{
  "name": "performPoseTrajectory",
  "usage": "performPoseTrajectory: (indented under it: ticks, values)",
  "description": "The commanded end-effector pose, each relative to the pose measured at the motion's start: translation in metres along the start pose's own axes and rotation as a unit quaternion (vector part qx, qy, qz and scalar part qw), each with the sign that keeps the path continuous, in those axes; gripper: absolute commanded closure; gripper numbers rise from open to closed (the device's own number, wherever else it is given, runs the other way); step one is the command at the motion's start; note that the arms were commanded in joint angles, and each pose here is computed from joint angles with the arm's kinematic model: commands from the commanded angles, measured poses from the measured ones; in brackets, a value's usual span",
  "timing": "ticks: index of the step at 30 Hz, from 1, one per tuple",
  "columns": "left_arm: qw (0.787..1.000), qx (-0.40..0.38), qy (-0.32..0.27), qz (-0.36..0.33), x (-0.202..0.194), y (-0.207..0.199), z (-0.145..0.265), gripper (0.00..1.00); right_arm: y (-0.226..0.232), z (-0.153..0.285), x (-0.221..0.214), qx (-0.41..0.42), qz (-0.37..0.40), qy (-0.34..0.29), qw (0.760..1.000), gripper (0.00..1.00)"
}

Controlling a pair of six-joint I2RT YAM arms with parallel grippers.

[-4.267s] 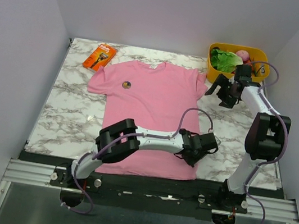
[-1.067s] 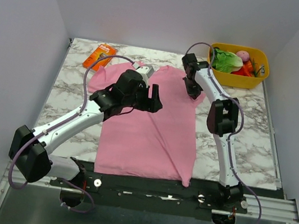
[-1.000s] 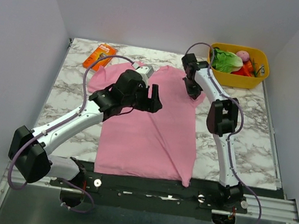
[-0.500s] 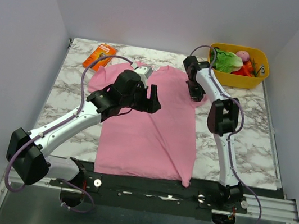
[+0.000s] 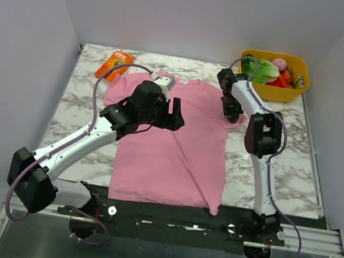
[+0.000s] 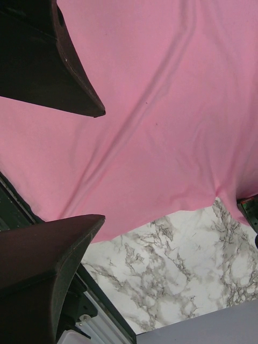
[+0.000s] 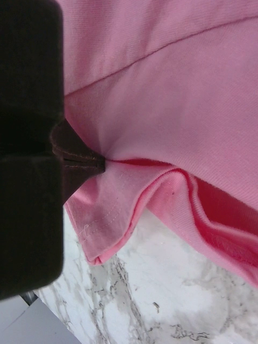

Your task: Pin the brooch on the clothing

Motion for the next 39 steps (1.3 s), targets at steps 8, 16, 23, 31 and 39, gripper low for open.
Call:
performPoseTrajectory:
  ticks: [8,16,23,31,39]
  values:
    - [0.999,0.033,0.015,-0.01,-0.004,0.012,-0.01,0.18,-0.028,0.036,0.007,0.002,-0.092,-0.074,0.993,0.99]
    - [0.999,0.045,0.019,-0.017,-0.007,0.017,-0.014,0.18,-0.053,0.03,0.01,0.018,-0.162,-0.09,0.982,0.99]
    - [0.998,0.049,0.025,-0.019,-0.012,0.02,-0.017,0.18,-0.06,0.018,0.004,0.033,-0.168,-0.07,0.983,0.99]
    - [0.998,0.057,0.028,-0.019,-0.013,0.025,-0.016,0.18,-0.05,-0.002,-0.006,0.031,-0.149,-0.012,0.988,0.99]
    - [0.998,0.06,0.021,-0.018,-0.007,0.028,-0.01,0.18,-0.048,-0.003,-0.005,0.033,-0.13,0.012,0.991,0.99]
Point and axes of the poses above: each gripper's point midway between its finger pads, its own z axis back along the fingers, its own y axis along the line the jaws close on, x = y × z, the point moved 6 cm from there along z, back along the fingers, and after that the axes turned 9 degrees about -z, right-handed, at the moved point
